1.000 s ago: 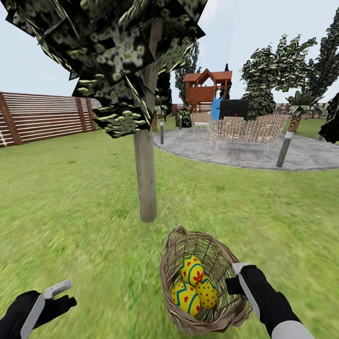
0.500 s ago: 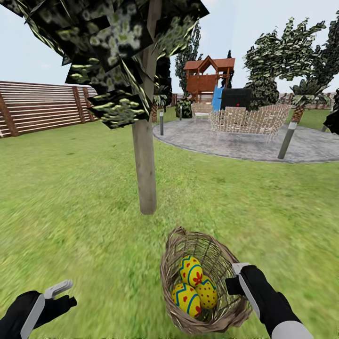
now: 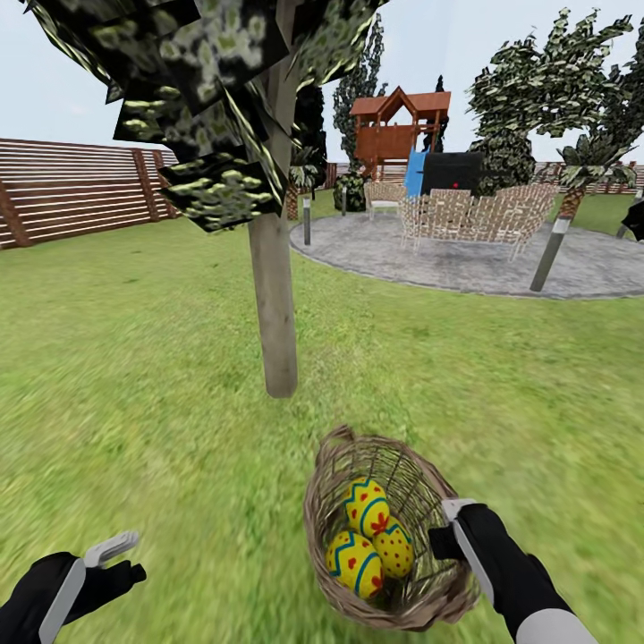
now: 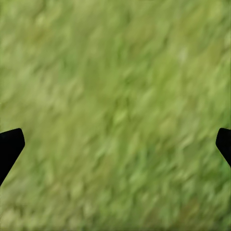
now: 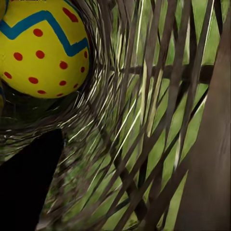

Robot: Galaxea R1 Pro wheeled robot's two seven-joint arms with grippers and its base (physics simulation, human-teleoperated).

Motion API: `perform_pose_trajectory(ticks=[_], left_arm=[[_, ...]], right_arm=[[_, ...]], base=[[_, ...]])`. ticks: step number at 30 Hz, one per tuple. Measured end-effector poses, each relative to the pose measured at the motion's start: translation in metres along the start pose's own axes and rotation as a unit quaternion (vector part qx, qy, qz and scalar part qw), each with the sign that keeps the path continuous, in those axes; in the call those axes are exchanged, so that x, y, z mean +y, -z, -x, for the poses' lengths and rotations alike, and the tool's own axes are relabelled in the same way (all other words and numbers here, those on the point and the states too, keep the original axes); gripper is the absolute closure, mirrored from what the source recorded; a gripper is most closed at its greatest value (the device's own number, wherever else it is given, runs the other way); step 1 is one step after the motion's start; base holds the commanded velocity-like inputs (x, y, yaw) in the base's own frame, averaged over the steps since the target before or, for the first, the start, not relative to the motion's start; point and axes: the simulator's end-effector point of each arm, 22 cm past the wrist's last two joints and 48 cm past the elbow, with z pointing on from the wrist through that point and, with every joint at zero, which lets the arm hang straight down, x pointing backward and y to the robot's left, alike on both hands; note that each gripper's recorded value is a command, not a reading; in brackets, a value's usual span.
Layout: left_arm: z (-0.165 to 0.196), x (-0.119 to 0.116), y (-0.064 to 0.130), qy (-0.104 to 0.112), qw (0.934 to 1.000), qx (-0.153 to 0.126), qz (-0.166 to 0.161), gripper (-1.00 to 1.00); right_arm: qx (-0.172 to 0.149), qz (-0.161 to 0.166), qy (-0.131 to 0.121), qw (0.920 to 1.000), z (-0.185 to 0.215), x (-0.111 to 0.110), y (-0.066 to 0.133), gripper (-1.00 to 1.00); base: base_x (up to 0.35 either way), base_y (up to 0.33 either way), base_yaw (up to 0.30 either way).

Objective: Take the three Easter eggs out of the wicker basket on the lawn in the garden, then place them on the lawn next to a single tree (choose any tree) so that all three eggs are next to the same tree and none are left in the basket.

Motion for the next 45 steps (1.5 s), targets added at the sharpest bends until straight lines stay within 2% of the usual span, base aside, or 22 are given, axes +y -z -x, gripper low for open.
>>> perform_pose_trajectory(ticks=[12,36,45], left_arm=[[0.000,0.000,0.000,0.000,1.0000,0.000,0.000,-1.00],[0.027,-0.012,0.035,0.003,0.9988,-0.044,-0.022,-1.00],[0.039,-0.015,0.054,0.003,0.9988,-0.044,-0.021,-1.00]], right_arm=[[-0.001,0.003,-0.003,1.0000,0.001,0.001,0.000,-1.00],[-0.050,0.002,-0.006,0.9987,0.031,-0.002,0.042,-1.00],[-0.048,0.003,-0.006,0.9988,0.041,-0.003,0.059,-1.00]], base=[[0.000,0.000,0.000],[0.000,0.000,0.000],[0.000,0.000,0.000]])
